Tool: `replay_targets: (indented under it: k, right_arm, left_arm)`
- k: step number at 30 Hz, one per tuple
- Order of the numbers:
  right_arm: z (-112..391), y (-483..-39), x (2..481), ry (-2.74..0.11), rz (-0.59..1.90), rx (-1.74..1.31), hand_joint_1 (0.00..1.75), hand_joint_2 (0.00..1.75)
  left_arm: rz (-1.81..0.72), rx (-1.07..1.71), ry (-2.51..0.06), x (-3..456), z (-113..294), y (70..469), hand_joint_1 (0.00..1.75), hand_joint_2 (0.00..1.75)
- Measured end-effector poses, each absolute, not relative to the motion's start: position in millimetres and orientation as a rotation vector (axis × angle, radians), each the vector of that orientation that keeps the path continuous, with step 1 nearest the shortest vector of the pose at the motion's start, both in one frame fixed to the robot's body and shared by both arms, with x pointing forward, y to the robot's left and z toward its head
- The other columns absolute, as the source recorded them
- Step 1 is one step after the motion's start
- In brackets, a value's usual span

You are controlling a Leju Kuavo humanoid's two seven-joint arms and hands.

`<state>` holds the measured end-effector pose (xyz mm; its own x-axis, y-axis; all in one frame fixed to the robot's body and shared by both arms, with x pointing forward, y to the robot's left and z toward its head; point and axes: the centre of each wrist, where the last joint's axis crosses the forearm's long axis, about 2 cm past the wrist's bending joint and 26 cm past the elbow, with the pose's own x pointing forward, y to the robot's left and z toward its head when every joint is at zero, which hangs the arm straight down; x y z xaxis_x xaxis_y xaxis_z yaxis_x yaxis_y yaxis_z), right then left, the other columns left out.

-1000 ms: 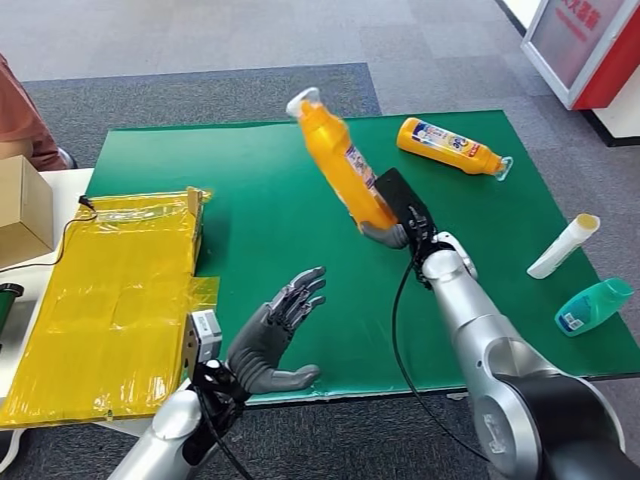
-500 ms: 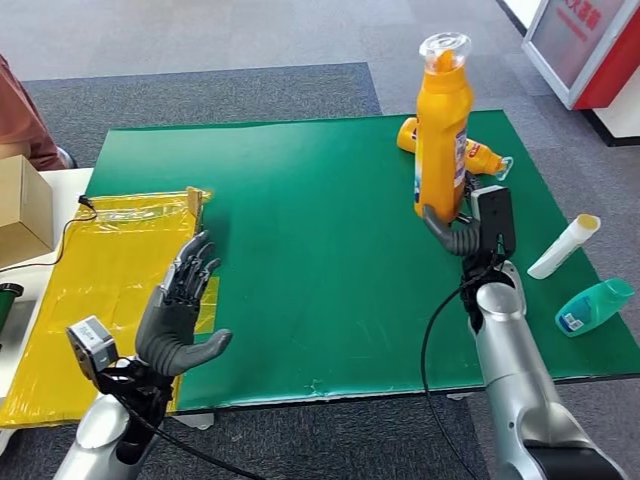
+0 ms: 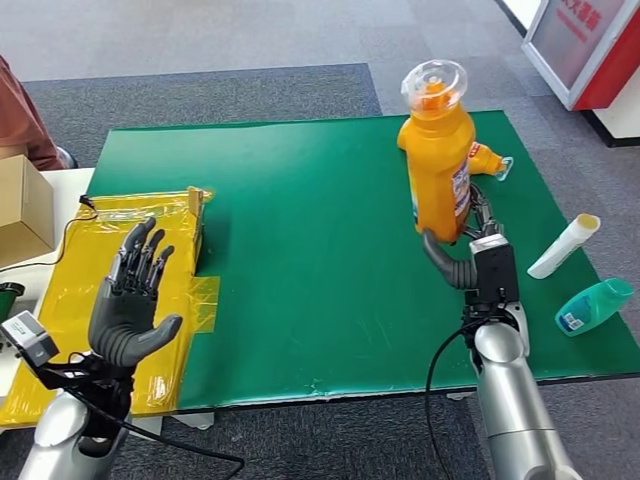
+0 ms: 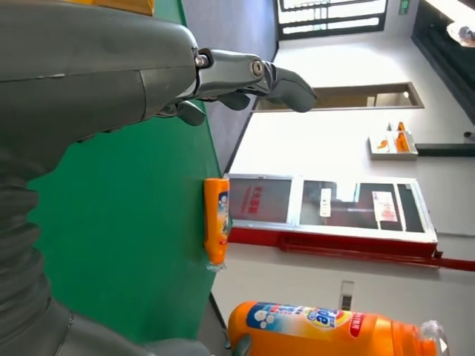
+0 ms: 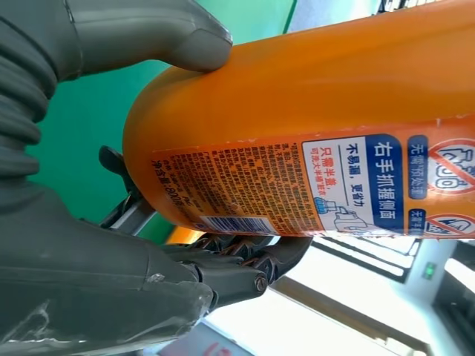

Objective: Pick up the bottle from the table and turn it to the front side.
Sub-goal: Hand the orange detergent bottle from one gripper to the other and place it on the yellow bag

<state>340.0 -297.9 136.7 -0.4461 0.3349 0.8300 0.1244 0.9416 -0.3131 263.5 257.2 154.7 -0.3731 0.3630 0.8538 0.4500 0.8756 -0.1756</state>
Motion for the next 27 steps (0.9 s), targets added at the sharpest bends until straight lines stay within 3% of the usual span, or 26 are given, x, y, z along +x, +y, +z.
replay_targets:
  k: [10, 27]
  right_arm:
    - [142, -244, 320, -2.202, 0.444, -0.364, 1.75, 1.75]
    - [168, -168, 303, -2.377, 0.719, -0.267, 1.75, 1.75]
  left_arm:
    - [-0.118, -0.849, -1.984, 284, 178, 250, 0.0, 1.75]
    - [-0.346, -1.123, -1.865, 301, 198, 187, 0.0, 1.75]
